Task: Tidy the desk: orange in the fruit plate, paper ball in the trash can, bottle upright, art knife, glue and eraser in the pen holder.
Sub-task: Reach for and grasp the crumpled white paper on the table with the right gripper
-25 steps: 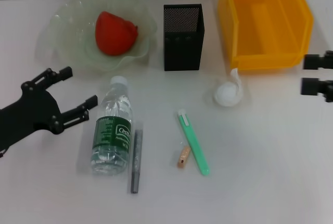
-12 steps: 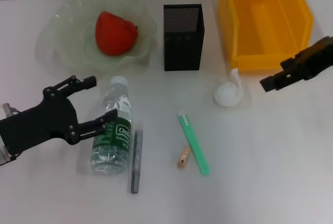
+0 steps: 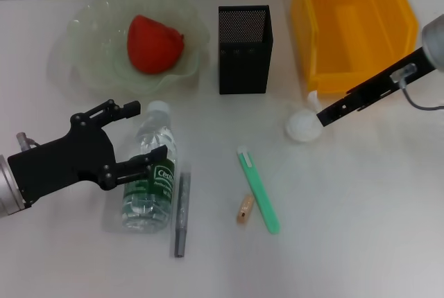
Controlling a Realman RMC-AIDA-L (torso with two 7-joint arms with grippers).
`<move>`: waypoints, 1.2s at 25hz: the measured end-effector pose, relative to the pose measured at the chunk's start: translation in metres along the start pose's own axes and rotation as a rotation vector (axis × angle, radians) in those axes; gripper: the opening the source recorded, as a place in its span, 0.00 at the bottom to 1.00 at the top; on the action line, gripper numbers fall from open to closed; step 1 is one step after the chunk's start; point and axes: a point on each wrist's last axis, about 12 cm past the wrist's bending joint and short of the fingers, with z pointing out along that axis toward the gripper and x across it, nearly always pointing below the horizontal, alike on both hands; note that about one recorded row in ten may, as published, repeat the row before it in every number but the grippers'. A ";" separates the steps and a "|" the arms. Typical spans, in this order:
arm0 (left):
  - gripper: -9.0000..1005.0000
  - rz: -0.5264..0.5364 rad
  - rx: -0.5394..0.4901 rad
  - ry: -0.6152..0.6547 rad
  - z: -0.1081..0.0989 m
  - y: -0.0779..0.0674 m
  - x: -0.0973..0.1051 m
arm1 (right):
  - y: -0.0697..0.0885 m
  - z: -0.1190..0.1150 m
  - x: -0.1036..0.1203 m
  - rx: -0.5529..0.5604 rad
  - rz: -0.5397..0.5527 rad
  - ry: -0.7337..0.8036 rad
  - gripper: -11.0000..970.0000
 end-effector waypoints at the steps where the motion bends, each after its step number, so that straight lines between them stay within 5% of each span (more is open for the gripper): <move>1: 0.86 0.000 0.001 0.002 0.000 0.000 0.000 | -0.001 0.005 -0.001 0.005 0.007 -0.002 0.85; 16: 0.85 -0.017 0.010 0.020 0.002 -0.004 0.005 | 0.001 0.062 -0.015 0.033 0.001 0.019 0.85; 30: 0.85 -0.014 -0.011 0.038 0.003 -0.003 0.009 | 0.007 0.070 -0.018 0.048 -0.037 0.035 0.79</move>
